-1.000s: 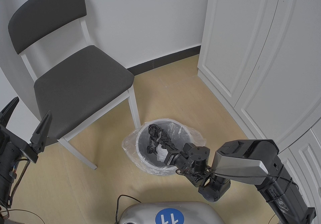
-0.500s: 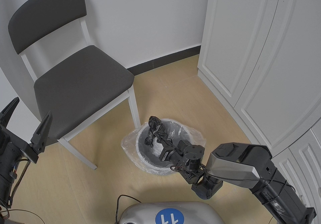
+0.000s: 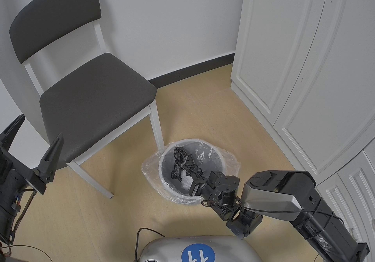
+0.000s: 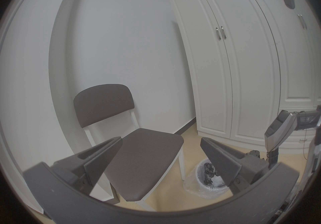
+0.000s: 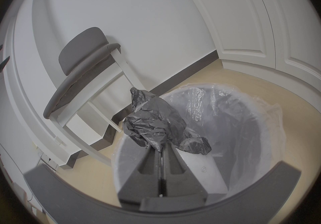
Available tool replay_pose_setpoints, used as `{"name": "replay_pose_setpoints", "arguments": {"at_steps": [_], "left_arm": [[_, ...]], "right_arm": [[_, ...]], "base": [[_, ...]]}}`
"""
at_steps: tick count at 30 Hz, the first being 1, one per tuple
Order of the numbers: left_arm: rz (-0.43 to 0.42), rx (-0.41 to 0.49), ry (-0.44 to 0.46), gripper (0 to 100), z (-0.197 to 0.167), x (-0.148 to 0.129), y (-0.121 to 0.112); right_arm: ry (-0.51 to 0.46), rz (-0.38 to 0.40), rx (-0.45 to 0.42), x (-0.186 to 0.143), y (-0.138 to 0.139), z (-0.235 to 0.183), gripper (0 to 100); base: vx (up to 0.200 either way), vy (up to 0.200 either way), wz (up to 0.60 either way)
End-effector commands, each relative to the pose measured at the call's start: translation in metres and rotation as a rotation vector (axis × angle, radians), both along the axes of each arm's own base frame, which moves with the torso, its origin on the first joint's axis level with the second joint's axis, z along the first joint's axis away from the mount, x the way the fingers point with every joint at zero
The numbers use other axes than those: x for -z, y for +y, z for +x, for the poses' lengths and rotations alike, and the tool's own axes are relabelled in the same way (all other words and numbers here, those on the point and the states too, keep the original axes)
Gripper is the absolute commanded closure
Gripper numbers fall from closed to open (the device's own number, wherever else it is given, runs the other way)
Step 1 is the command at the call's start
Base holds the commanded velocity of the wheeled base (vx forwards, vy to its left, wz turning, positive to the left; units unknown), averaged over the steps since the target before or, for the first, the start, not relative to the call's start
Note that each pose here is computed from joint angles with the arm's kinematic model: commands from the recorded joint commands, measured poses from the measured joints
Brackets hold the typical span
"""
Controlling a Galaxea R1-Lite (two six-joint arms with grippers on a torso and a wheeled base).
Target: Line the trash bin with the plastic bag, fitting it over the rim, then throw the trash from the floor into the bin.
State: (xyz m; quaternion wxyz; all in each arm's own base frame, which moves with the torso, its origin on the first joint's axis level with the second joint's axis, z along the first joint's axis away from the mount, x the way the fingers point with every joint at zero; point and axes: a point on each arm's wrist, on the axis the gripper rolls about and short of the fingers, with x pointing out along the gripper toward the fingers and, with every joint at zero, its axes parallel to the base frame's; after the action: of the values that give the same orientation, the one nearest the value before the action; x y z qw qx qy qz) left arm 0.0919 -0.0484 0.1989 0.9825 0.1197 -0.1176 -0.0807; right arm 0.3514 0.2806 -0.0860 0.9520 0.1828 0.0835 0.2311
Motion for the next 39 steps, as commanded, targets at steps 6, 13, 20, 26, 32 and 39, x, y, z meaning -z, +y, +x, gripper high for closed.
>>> {"name": "replay_pose_setpoints", "arguments": {"at_steps": [6, 13, 20, 26, 32, 39], "left_arm": [[0.004, -0.002, 0.006, 0, 0.001, 0.001, 0.0], [0.006, 0.0, 0.009, 0, 0.0, 0.002, 0.0], [0.004, 0.0, 0.005, 0, 0.0, 0.001, 0.0], [0.003, 0.0, 0.006, 0, 0.0, 0.002, 0.0], [0.001, 0.0, 0.002, 0, 0.0, 0.001, 0.0], [0.0, 0.0, 0.0, 0, -0.001, 0.001, 0.001]], "right_arm": [[-0.014, 0.01, -0.005, -0.002, 0.001, -0.001, 100], [-0.018, 0.013, -0.008, -0.004, 0.002, -0.001, 0], [-0.025, 0.019, -0.002, -0.008, 0.002, 0.0, 0], [-0.046, 0.018, 0.0, -0.024, 0.0, -0.001, 0], [-0.106, 0.016, 0.012, -0.069, -0.011, -0.003, 0], [-0.2, -0.172, 0.025, -0.108, -0.096, 0.018, 0]], "base": [[0.0, 0.0, 0.0], [0.0, 0.0, 0.0], [0.0, 0.0, 0.0], [0.0, 0.0, 0.0], [0.0, 0.0, 0.0], [0.0, 0.0, 0.0]]}}
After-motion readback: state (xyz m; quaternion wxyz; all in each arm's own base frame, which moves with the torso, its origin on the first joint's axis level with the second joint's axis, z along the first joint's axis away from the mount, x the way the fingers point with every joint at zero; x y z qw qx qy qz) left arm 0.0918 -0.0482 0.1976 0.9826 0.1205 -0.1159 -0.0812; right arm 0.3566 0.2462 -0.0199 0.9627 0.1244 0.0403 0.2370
